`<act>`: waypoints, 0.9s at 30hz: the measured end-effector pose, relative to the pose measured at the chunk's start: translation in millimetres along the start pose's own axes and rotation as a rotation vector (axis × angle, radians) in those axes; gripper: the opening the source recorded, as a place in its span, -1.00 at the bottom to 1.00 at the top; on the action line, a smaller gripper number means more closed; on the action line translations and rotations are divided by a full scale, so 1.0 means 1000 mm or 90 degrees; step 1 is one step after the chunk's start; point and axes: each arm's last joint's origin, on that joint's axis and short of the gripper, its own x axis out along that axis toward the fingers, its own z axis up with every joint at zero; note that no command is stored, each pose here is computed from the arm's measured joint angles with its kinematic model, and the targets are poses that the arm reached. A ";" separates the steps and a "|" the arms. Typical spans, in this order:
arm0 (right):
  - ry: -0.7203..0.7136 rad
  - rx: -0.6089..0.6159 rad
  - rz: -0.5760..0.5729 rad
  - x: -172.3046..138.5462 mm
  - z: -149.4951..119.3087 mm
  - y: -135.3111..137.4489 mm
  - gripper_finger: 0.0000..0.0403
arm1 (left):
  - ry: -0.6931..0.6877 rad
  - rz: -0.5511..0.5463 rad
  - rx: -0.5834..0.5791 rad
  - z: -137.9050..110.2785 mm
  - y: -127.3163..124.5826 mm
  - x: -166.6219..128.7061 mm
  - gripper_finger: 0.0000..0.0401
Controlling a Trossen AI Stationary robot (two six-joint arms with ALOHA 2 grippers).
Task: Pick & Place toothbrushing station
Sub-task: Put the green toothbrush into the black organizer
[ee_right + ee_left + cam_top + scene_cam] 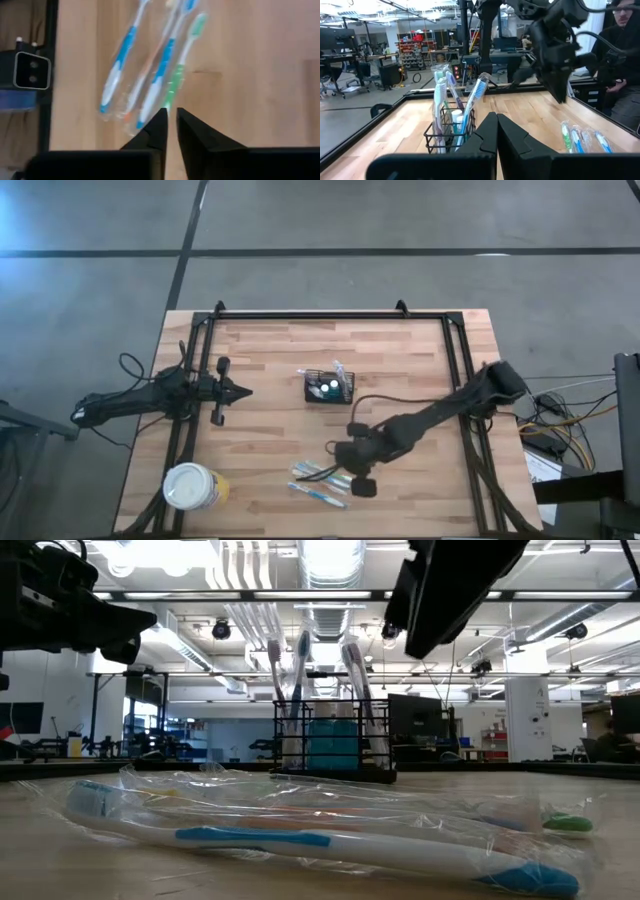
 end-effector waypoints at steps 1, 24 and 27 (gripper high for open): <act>0.009 0.000 0.010 0.005 0.002 0.002 -0.76 | 0.000 0.000 -0.001 0.000 0.000 0.000 -0.99; 0.094 0.026 -0.019 0.066 -0.004 0.002 0.07 | 0.001 0.012 -0.003 0.000 0.001 0.000 -0.99; 0.115 0.029 -0.003 0.074 -0.006 0.002 0.07 | 0.001 0.012 -0.003 0.000 0.001 0.000 -0.99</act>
